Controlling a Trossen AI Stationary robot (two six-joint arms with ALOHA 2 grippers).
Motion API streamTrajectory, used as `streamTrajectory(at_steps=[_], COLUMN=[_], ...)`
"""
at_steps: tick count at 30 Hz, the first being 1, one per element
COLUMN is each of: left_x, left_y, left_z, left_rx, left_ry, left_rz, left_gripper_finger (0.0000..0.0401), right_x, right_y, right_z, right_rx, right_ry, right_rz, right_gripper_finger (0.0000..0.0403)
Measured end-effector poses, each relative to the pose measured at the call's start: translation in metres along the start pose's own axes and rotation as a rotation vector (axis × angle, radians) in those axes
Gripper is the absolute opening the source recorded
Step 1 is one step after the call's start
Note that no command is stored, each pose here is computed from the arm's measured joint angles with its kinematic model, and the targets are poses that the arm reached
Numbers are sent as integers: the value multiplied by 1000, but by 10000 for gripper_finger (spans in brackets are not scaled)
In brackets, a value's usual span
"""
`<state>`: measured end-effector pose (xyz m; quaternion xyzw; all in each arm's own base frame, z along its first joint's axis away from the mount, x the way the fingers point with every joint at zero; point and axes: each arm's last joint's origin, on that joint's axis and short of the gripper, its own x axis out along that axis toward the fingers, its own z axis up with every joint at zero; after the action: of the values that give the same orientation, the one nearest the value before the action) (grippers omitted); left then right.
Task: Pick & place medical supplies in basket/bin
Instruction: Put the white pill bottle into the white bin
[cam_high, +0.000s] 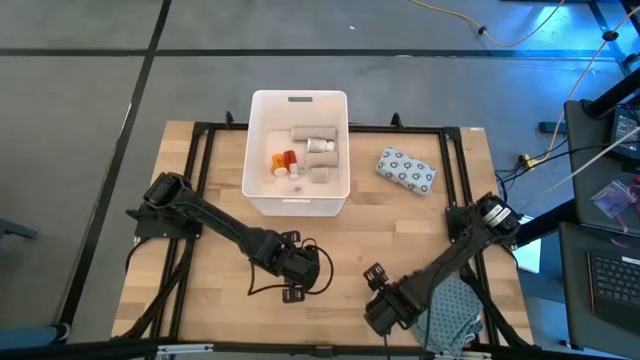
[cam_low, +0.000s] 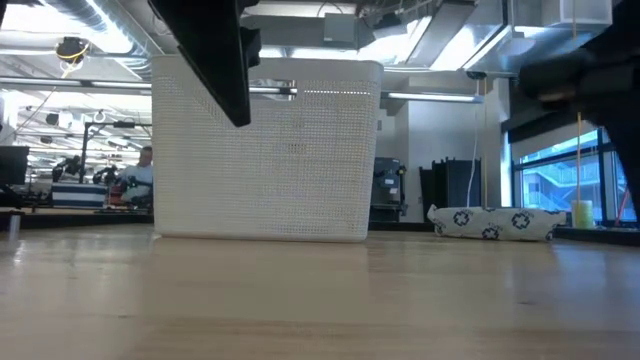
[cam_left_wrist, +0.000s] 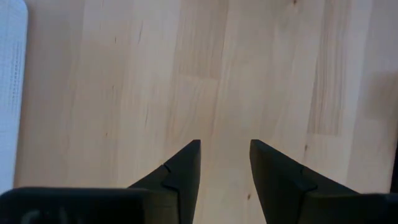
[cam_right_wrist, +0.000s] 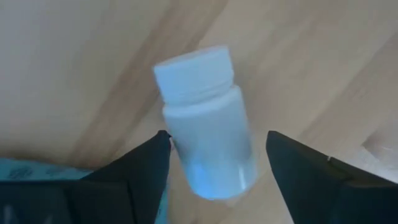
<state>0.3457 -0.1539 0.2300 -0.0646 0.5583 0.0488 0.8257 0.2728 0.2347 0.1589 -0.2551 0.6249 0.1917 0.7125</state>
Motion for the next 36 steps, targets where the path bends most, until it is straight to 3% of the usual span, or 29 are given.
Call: streamTrajectory(at_steps=[11, 16, 22, 28, 36], left_x=[-6, -36, -98, -166, -224], left_y=[8, 15, 24, 43, 71], left_z=[-11, -18, -26, -45, -69], left_rx=[22, 11, -37, -120, -222], left_ry=[110, 96, -92, -361, -654], left_rz=[70, 92, 60, 72, 158], left_gripper_finger=[130, 126, 125, 125, 125], right_x=[12, 13, 9, -46, -180], right_y=[-21, -34, -50, -84, -164], right_z=[2, 4, 6, 17, 23], right_rx=[85, 216, 371, 471, 642], right_ry=[-47, -57, -93, -276, -723], right_rz=[95, 127, 170, 154, -122], right_gripper_finger=[192, 160, 159, 158, 157])
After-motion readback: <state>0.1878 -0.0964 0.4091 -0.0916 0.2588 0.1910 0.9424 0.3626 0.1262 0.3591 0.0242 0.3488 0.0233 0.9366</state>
